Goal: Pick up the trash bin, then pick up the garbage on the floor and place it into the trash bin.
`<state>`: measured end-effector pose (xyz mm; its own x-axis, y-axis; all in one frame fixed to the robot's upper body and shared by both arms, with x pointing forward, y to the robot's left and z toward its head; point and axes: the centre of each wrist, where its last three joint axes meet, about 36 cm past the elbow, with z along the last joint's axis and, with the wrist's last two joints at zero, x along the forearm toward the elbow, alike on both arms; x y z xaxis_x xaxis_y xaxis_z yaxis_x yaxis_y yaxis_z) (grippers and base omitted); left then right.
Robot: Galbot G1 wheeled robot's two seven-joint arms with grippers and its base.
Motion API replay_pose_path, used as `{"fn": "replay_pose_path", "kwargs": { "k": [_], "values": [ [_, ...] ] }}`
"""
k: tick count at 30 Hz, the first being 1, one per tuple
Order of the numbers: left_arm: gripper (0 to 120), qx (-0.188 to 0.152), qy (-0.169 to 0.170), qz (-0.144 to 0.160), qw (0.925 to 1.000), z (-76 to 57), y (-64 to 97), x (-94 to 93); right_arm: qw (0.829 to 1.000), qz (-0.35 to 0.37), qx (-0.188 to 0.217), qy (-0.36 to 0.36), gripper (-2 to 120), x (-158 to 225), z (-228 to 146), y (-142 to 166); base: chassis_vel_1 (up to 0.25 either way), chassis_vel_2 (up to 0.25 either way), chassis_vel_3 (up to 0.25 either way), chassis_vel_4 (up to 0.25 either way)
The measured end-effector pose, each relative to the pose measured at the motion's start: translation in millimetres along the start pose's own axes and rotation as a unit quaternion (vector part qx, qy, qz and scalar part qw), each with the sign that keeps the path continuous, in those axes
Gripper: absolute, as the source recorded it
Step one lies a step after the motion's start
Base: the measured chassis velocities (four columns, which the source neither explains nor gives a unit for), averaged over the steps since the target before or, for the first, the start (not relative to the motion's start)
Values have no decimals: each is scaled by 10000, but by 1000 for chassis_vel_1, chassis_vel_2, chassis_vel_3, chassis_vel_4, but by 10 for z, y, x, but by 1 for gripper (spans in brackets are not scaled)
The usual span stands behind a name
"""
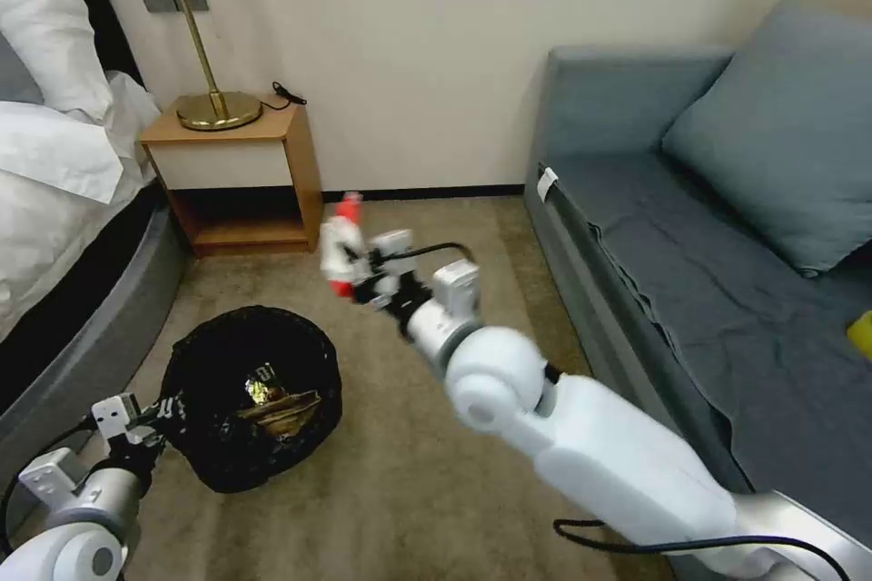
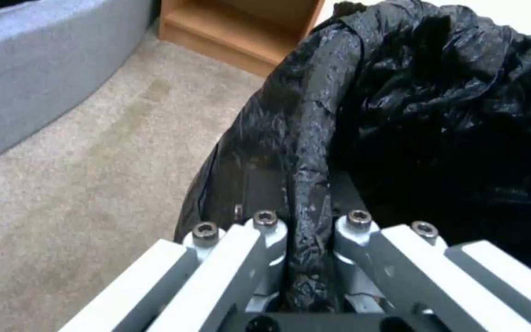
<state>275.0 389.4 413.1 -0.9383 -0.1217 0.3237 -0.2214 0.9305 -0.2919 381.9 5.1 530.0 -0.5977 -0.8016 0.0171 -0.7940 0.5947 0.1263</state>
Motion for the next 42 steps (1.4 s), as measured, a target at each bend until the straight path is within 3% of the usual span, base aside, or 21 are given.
{"fn": "replay_pose_path", "kwargs": {
  "k": [7,14,17,22,34,36,40,42],
  "values": [
    [4,76,-15,-27,10000,14,-18,53,9961,-729,342,363,0,-157,396,411,0,0,0,0],
    [4,119,-12,-64,9999,19,7,87,9928,-899,543,579,0,-169,643,513,0,0,0,0],
    [4,136,-18,-53,9999,19,6,93,9913,-914,632,703,10,-130,790,528,0,0,0,0],
    [4,147,-25,-41,9999,14,4,95,9908,-898,657,773,13,-90,873,539,0,0,0,0],
    [4,195,-51,-15,9998,-8,-14,139,9893,-801,777,939,59,-47,976,524,0,0,0,0],
    [4,194,-50,-17,9998,-9,-12,140,9893,-796,778,940,61,-47,979,525,0,0,0,0],
    [4,194,-39,-28,9998,-2,-7,142,9904,-660,807,906,82,-42,969,472,0,0,0,0],
    [4,197,-31,-36,9998,5,-1,140,9911,-592,826,860,85,-38,941,441,0,0,0,0]
  ]
}}
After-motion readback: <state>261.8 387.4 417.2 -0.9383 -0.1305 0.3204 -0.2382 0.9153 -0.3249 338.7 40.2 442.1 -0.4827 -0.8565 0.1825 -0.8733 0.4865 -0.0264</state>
